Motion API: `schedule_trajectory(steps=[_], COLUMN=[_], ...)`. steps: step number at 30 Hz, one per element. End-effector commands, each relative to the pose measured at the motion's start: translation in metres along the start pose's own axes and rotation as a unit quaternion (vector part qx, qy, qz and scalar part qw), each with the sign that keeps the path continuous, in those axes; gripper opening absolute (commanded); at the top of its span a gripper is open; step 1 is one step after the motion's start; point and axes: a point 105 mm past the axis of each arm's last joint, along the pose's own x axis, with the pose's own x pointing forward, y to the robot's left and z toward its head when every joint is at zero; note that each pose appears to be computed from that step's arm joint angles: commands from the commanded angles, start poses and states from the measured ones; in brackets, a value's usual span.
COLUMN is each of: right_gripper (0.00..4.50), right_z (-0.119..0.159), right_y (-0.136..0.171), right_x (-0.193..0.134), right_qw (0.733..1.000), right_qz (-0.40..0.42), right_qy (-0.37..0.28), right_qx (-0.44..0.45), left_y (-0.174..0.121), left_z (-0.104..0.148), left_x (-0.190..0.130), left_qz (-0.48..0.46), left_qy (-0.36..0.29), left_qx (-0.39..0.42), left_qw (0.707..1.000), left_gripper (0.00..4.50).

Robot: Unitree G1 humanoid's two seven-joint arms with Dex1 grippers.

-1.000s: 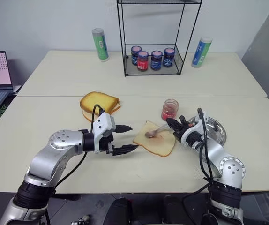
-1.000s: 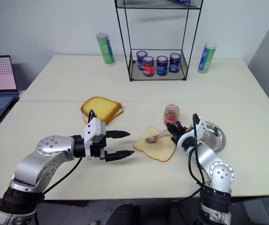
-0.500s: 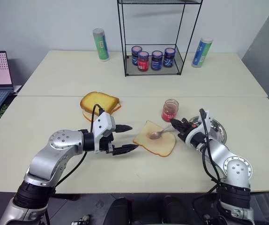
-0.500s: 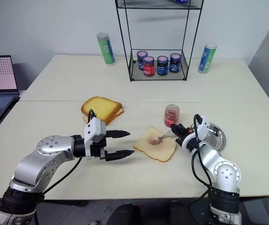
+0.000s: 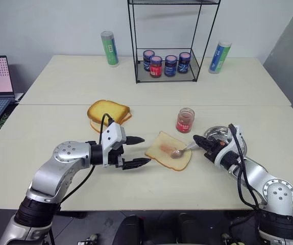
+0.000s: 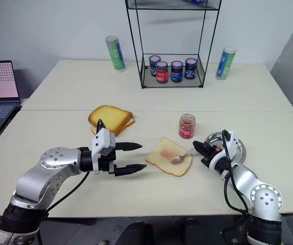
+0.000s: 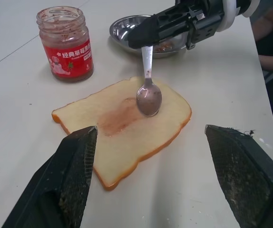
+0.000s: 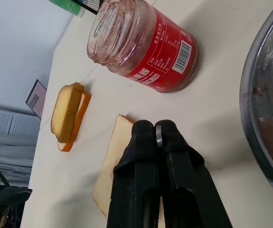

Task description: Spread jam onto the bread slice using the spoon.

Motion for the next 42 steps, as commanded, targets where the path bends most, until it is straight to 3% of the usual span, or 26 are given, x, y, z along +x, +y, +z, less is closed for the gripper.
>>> schedule_trajectory(steps=[1,6,14,17,20,29,37,42], right_gripper=[0.07,0.07,0.07,0.07,0.07,0.07,0.07,1.22], right_z=[0.013,0.029,0.078,0.108,0.118,0.118,0.113,0.121], right_y=[0.016,0.039,0.027,-0.005,-0.026,-0.081,-0.117,-0.128], right_x=[-0.009,-0.014,-0.049,-0.073,-0.082,-0.074,-0.067,-0.069], right_qw=[0.999,0.995,0.987,0.978,0.974,0.975,0.976,0.969], right_qz=[0.026,0.081,0.062,-0.006,-0.034,-0.068,-0.092,-0.097], right_qy=[-0.022,-0.050,-0.152,-0.205,-0.219,-0.208,-0.197,-0.224], right_qx=[-0.001,0.026,0.000,-0.040,-0.044,-0.030,-0.006,0.033], left_y=[0.000,0.002,-0.008,-0.011,-0.012,-0.020,-0.022,-0.020], left_z=[0.010,0.016,0.050,0.067,0.073,0.058,0.060,0.058], left_x=[0.000,0.001,0.021,0.049,0.072,0.115,0.118,0.113], left_qz=[-0.003,-0.006,-0.062,-0.087,-0.098,-0.133,-0.130,-0.121], left_qy=[-0.009,-0.013,-0.045,-0.068,-0.077,-0.045,-0.056,-0.055], left_qx=[0.022,0.029,0.066,0.085,0.099,0.146,0.141,0.139], left_qw=[1.000,0.999,0.995,0.990,0.987,0.979,0.980,0.981], left_gripper=[3.78,3.78,3.78,3.78,3.78,3.78,3.78,3.78])
